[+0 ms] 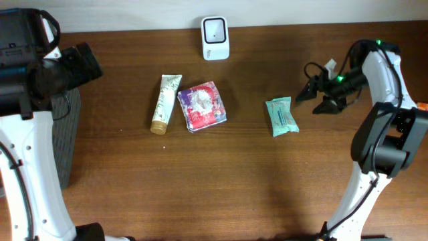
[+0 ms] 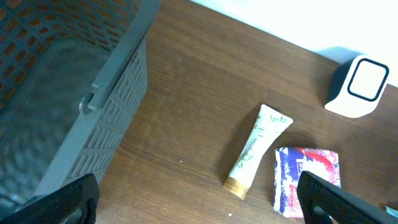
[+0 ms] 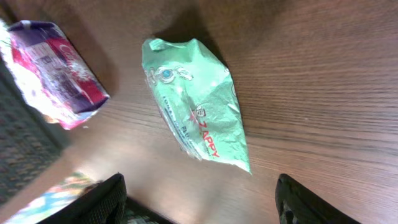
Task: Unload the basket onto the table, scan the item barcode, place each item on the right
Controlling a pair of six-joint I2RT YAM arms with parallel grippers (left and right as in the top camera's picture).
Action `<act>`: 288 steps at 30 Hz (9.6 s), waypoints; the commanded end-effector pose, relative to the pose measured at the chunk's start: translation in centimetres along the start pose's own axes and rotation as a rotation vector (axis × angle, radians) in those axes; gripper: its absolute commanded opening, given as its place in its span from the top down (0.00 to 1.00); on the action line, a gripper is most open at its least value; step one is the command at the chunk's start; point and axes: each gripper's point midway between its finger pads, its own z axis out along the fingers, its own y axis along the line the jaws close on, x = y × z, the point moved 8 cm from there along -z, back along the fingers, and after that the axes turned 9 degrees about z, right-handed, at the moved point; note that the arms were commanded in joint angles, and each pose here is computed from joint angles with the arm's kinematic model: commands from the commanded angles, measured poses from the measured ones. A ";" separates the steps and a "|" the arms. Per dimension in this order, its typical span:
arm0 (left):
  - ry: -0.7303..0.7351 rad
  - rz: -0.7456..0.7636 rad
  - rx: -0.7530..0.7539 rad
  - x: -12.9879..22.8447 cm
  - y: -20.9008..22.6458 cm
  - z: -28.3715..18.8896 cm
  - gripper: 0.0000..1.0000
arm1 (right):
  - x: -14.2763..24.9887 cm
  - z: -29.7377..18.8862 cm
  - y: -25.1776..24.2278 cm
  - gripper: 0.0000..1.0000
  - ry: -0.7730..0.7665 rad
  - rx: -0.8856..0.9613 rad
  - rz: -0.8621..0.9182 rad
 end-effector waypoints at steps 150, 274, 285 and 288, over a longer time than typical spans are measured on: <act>-0.011 -0.010 -0.005 0.0 0.2 -0.4 0.01 | 1.1 4.4 17.1 0.60 -0.264 -0.269 -0.362; -0.011 -0.010 -0.005 0.0 0.2 -0.4 0.01 | -5.4 -15.1 -9.6 0.96 -0.812 0.111 0.665; -0.011 -0.010 -0.005 0.0 0.2 -0.4 0.01 | -9.0 -10.3 -8.0 0.23 -0.806 0.156 0.541; -0.011 -0.010 -0.005 0.0 0.2 -0.4 0.01 | -8.2 -8.4 -4.9 0.23 -0.658 0.083 0.293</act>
